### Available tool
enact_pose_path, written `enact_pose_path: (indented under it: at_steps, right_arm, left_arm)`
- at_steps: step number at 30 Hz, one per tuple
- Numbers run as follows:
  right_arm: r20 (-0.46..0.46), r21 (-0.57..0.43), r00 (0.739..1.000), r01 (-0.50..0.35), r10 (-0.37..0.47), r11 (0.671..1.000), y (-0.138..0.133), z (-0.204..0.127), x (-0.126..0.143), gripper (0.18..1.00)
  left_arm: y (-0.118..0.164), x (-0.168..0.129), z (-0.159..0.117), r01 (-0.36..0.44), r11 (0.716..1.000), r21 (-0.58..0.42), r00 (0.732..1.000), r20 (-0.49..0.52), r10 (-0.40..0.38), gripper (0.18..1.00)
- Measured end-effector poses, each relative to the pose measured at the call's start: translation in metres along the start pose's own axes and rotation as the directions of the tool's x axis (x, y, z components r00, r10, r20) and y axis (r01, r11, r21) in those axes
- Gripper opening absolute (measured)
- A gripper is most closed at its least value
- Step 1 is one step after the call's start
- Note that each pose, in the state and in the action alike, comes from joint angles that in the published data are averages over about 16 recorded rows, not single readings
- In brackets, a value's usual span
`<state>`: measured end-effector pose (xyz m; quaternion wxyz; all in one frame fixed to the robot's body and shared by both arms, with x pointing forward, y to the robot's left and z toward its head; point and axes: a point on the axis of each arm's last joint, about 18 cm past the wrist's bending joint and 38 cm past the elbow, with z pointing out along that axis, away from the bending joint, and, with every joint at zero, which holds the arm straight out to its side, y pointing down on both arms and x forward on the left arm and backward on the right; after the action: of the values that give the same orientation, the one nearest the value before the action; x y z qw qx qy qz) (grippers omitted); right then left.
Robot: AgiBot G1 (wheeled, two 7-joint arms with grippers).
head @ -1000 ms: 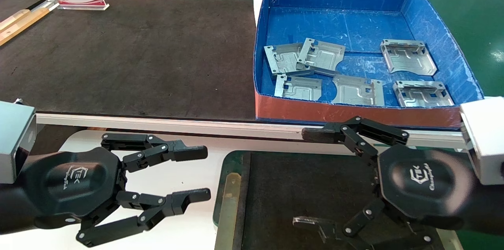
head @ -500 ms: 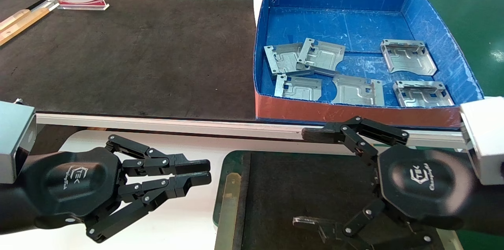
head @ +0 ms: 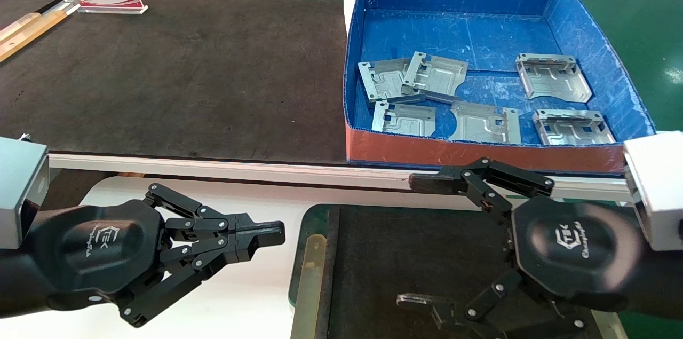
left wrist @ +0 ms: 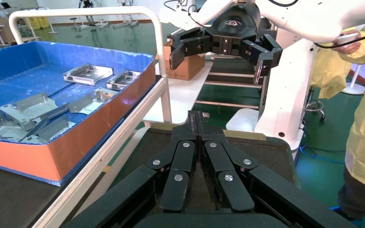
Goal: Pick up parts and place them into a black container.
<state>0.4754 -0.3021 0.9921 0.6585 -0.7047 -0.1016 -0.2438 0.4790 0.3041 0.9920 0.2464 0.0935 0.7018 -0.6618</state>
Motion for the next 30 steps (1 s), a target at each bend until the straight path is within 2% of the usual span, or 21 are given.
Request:
enact_pose_path:
  at_steps: [8,14,20,30]
  right_arm:
    - [0.000,0.000,1.000,0.000,0.000,1.000,0.0000,0.0000,0.0000,1.000]
    - [0.000,0.000,1.000,0.000,0.000,1.000,0.0000,0.0000,0.0000,1.000]
    - [0.000,0.000,1.000,0.000,0.000,1.000,0.0000,0.0000,0.0000,1.000]
    - [-0.029,0.012,1.000,0.003,-0.002,1.000,-0.0053,0.0007,0.0069,1.000]
  left_arm:
    - [0.0000,0.0000,0.0000,0.000,1.000,0.000,1.000,0.000,0.000,0.228]
    - [0.0000,0.0000,0.0000,0.000,1.000,0.000,1.000,0.000,0.000,0.290]
    - [0.0000,0.0000,0.0000,0.000,1.000,0.000,1.000,0.000,0.000,0.386]
    - [0.0000,0.0000,0.0000,0.000,1.000,0.000,1.000,0.000,0.000,0.622]
